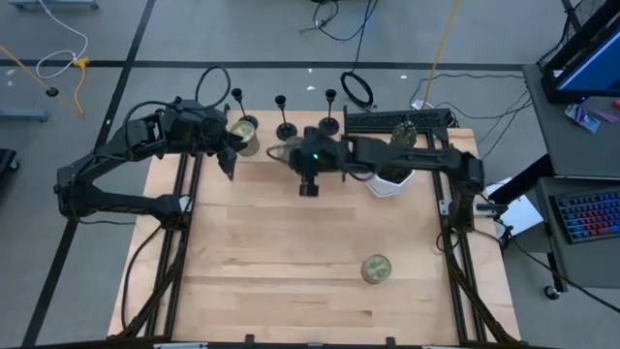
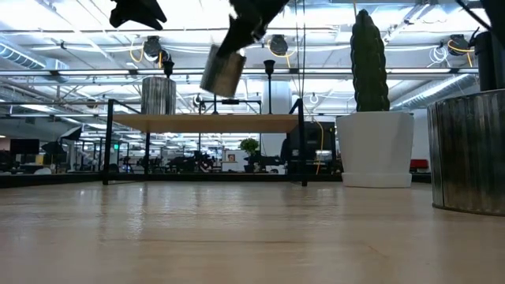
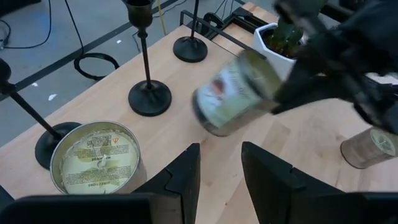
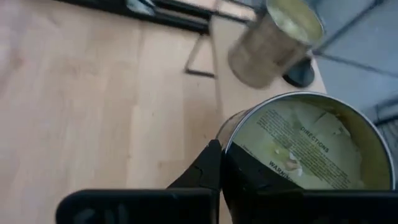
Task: Pick & Place candle stick holders
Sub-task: Put the scented candle on the shelf
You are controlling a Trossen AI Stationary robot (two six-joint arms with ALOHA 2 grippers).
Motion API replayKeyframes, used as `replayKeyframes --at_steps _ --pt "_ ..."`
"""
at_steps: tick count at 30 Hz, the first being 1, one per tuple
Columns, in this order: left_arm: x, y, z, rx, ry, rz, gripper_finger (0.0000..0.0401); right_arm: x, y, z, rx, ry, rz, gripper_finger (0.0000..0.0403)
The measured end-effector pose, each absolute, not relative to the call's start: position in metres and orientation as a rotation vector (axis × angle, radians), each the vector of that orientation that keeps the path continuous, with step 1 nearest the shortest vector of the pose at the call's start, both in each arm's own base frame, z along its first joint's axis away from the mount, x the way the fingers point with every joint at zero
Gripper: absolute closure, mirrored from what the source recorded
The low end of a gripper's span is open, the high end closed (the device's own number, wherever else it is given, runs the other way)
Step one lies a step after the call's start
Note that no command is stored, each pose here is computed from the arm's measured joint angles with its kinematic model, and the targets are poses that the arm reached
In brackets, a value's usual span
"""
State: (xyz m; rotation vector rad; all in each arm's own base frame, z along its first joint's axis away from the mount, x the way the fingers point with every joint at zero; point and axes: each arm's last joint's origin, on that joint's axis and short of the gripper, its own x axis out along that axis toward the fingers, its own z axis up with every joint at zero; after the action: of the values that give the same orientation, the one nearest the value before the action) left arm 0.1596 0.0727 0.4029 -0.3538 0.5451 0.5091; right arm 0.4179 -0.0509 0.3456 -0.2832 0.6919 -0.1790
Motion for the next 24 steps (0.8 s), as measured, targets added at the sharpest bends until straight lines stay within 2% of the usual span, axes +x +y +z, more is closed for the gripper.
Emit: replayKeyframes --at_steps 10,24 --pt "0.159 0.073 0.402 -0.355 0.550 0.509 0.0277 0.427 -0.107 0.330 -0.159 0.687 -0.207 0.0401" --pt "0.159 0.073 0.402 -0.348 0.553 0.508 0.0277 0.418 -0.136 0.324 -0.067 0.681 -0.266 0.0401"
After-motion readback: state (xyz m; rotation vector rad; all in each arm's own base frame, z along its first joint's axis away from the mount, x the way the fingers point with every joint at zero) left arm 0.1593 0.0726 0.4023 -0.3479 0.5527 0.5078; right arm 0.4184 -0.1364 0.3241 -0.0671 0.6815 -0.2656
